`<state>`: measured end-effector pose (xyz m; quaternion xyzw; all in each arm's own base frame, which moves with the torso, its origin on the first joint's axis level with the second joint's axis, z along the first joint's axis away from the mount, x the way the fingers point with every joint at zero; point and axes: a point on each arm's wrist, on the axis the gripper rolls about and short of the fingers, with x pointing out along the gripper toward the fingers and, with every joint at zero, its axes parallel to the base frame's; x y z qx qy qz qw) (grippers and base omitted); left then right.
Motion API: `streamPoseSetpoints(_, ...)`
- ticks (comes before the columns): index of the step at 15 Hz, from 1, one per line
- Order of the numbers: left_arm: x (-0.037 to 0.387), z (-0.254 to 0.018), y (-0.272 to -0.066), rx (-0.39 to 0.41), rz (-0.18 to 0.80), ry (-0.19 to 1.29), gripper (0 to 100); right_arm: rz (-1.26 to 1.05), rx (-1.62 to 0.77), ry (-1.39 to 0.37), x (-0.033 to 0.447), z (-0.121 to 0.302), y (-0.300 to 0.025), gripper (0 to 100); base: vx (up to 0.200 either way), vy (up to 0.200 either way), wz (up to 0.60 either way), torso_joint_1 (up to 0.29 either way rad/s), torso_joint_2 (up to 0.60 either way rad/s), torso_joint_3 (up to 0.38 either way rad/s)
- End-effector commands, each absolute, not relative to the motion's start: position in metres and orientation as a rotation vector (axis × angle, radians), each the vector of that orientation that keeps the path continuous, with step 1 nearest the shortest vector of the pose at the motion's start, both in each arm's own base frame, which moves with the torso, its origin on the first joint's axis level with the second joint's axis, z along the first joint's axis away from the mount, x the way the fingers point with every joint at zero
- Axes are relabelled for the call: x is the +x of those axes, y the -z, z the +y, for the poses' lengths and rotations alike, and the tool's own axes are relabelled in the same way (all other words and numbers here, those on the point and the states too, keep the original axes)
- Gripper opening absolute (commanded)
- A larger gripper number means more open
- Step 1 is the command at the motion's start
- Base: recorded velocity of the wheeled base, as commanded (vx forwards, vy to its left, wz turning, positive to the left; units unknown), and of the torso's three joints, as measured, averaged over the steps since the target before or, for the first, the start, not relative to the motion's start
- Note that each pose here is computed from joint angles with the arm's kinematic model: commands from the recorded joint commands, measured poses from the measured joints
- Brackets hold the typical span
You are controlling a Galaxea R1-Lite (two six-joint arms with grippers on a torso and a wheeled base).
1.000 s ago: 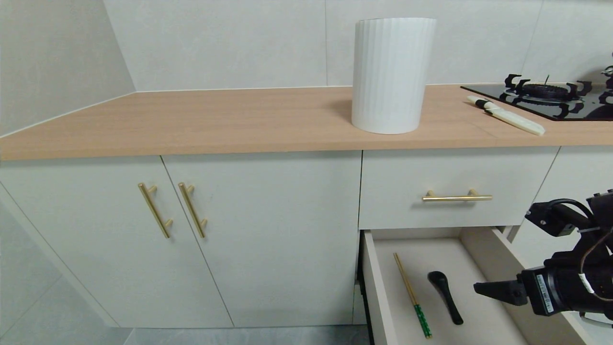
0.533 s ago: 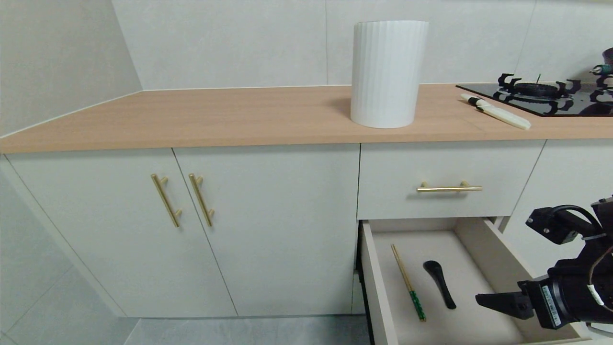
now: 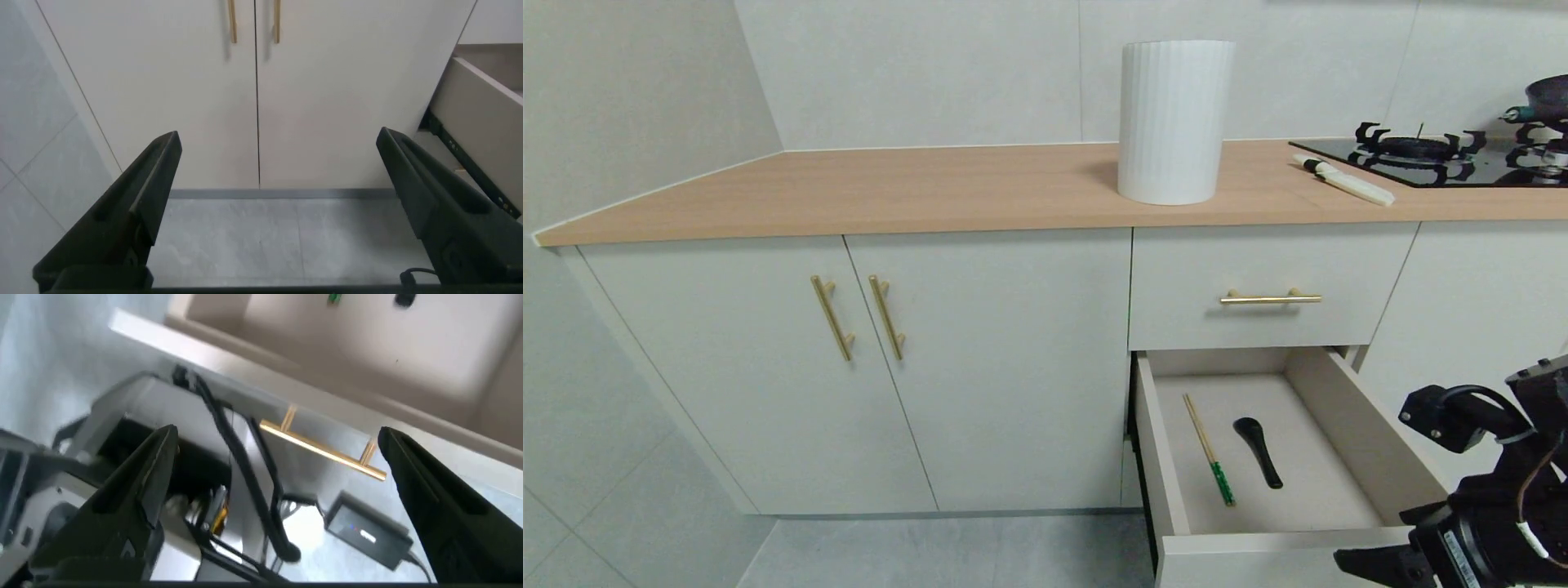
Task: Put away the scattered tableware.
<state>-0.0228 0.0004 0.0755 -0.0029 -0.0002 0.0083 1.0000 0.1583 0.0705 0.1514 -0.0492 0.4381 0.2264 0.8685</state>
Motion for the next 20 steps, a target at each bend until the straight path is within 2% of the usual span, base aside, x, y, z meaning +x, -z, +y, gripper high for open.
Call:
streamPoseSetpoints(1, -0.023, 0.000, -0.075, -0.006, 0.000, -0.017, 100, 0.996, -0.153, -0.504, 0.159, 0.076, -0.134, 100, 0.000, 0.000, 0.00, 0.000, 0.00, 0.000)
streamPoseSetpoints(10, -0.023, 0.000, -0.075, -0.006, 0.000, -0.017, 100, 1.177, -0.196, -0.488, 0.180, 0.087, -0.098, 100, 0.000, 0.000, 0.00, 0.000, 0.00, 0.000)
streamPoseSetpoints(20, -0.023, 0.000, -0.075, -0.006, 0.000, -0.017, 100, 1.072, -0.149, -0.245, 0.210, 0.095, -0.084, 100, 0.000, 0.000, 0.00, 0.000, 0.00, 0.000)
